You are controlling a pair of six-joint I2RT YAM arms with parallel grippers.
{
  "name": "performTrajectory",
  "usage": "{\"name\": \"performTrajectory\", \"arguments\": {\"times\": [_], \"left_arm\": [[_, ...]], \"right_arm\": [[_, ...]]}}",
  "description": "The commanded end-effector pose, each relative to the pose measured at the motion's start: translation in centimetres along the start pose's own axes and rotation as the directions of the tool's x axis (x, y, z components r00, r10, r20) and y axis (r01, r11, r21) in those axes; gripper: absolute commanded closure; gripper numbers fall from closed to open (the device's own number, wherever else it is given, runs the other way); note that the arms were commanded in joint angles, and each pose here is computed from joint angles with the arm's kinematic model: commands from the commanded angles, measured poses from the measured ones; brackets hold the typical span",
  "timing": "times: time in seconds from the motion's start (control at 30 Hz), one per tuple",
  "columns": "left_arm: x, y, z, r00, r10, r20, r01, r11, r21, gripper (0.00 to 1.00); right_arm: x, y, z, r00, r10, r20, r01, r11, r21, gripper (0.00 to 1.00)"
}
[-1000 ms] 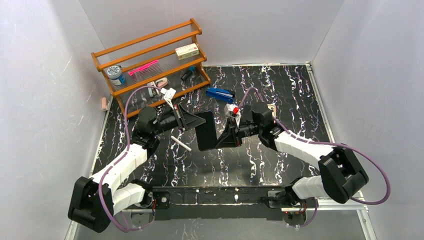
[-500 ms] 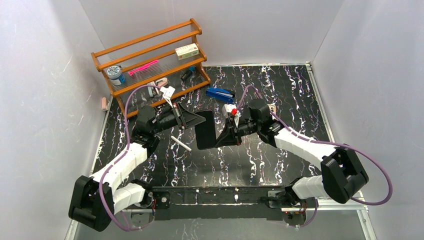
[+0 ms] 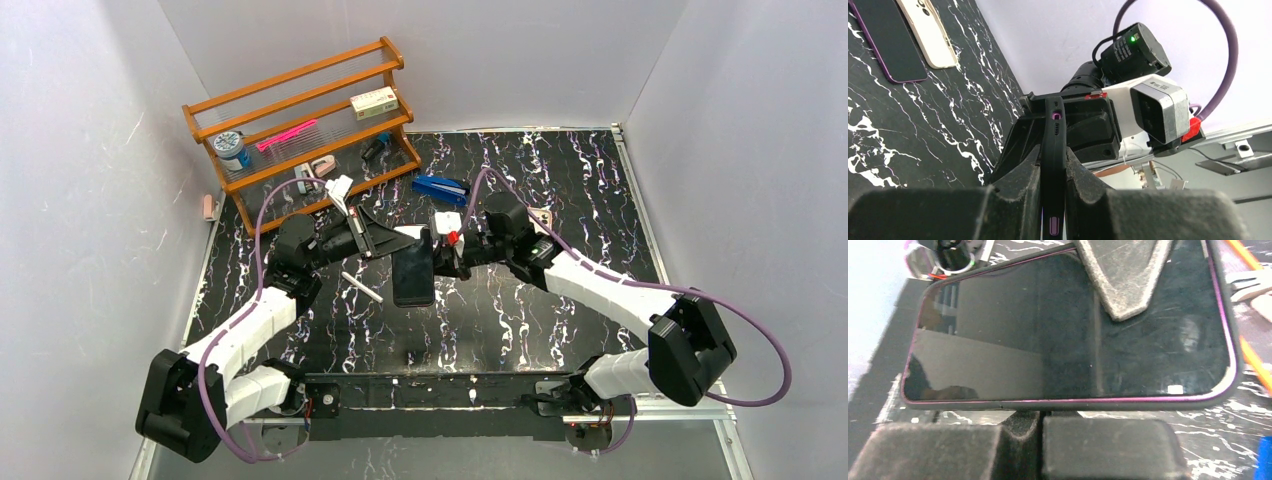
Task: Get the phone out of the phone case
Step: Remove the phone case from the phone.
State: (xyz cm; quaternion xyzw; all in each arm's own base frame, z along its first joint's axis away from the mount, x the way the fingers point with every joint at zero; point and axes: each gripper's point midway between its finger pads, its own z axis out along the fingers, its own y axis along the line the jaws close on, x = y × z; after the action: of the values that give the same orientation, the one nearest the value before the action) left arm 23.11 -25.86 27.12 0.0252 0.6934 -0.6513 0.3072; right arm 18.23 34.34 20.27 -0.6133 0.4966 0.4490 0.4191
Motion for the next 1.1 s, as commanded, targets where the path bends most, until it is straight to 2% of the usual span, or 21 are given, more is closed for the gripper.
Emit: {"name": "performTrajectory", "arguments": {"times": [0.0, 0.17, 0.27, 0.5, 0.67, 0.83, 0.93, 1.07], "left_arm": [[-0.1, -1.3, -0.1, 0.998, -0.056, 0.002, 0.056, 0.998, 0.032, 1.00], [-0.9, -1.4, -0.3, 0.998, -0.010, 0.062, 0.009, 1.000, 0.022, 1.00], [-1.8, -1.4, -0.5, 0.994, 0.016, 0.110, -0.017, 1.000, 0.006, 1.00], [-4.7, 0.1, -1.4, 0.957, 0.027, 0.288, -0.002, 0.996, -0.085, 1.00], [-6.9, 1.6, -2.9, 0.890, 0.015, 0.455, 0.064, 0.986, -0.156, 1.00], [-7.9, 2.5, -4.2, 0.821, -0.017, 0.571, 0.134, 0.977, -0.164, 1.00], [-8.2, 2.5, -4.9, 0.783, -0.026, 0.622, 0.155, 0.976, -0.155, 1.00], [-8.3, 2.7, -5.5, 0.730, -0.056, 0.682, 0.193, 0.973, -0.127, 1.00]], "right_arm": [[-4.0, -3.5, -0.4, 0.975, -0.219, 0.030, 0.214, 0.968, 0.131, 0.99], [-3.1, -3.9, -1.1, 0.987, -0.158, 0.021, 0.150, 0.966, 0.211, 0.98], [-2.3, -4.1, -2.1, 0.994, -0.093, 0.053, 0.073, 0.949, 0.308, 0.90], [-0.7, -3.6, -4.4, 0.974, 0.158, 0.165, -0.217, 0.864, 0.454, 0.44], [-1.3, -2.0, -4.8, 0.867, 0.326, 0.377, -0.470, 0.789, 0.396, 0.29], [-3.3, -0.8, -5.2, 0.666, 0.419, 0.616, -0.658, 0.719, 0.222, 0.26], [-4.3, -0.1, -4.9, 0.580, 0.453, 0.677, -0.701, 0.701, 0.132, 0.26], [-5.9, 0.3, -3.5, 0.515, 0.495, 0.700, -0.722, 0.691, 0.044, 0.27]]}}
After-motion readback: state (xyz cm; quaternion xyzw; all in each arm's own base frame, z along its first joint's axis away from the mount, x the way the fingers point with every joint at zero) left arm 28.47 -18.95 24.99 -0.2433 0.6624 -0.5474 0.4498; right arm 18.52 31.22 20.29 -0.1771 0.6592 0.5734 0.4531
